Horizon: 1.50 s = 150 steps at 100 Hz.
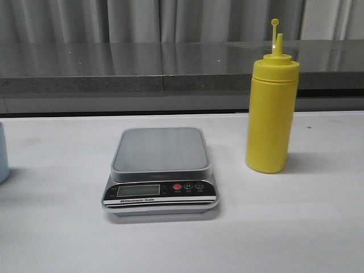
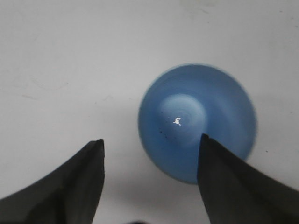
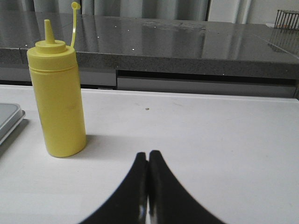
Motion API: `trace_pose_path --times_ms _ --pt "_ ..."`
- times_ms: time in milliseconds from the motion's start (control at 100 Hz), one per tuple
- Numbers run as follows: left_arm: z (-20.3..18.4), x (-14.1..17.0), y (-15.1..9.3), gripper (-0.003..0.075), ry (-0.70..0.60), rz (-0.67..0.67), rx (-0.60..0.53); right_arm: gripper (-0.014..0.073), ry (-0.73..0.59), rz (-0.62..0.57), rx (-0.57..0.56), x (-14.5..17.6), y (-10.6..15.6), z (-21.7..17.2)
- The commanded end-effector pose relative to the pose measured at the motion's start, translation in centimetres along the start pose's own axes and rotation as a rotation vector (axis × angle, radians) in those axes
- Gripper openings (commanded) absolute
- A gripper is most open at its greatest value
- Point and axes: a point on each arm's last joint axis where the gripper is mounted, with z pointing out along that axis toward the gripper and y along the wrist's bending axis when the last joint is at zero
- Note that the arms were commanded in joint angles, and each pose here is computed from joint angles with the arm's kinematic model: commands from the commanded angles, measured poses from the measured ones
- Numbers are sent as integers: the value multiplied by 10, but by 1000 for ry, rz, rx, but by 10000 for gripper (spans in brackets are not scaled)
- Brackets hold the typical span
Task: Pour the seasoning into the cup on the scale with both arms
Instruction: 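Lower the left gripper over the light blue cup and close on it, then lift the blue cup with the left gripper and carry it over the scale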
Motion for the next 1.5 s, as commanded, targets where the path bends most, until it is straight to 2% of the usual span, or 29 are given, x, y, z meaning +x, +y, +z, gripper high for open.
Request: trace_pose_path --times_ms 0,370,420,490,640,810,970,1050,1230,1490 --pt "-6 -15 5 424 -89 -34 6 -66 -115 -15 2 -15 0 -3" --pt "23 -14 4 406 -39 -31 -1 -66 -115 -15 2 -15 0 -3" --pt "24 -14 4 365 -41 -31 0 -66 -115 -15 2 -15 0 -3" --pt "24 -15 4 263 -45 -31 1 -66 -115 -15 2 -15 0 -3" --pt "24 -15 3 -22 -54 -34 6 -66 -115 -15 2 -15 0 -3" --pt "22 -15 2 -20 -51 -65 24 -66 -115 -15 2 -15 0 -3" --pt "3 -23 0 -20 -63 -103 52 -66 -115 -15 2 -15 0 -3" --pt "-14 -30 -7 -20 -82 -55 81 -66 -115 -15 2 -15 0 -3" --pt "-52 -46 -41 -20 -110 70 187 -66 -115 -15 2 -15 0 -3" --pt "-91 -51 -107 -20 -175 237 313 -66 -115 -15 2 -15 0 -3"
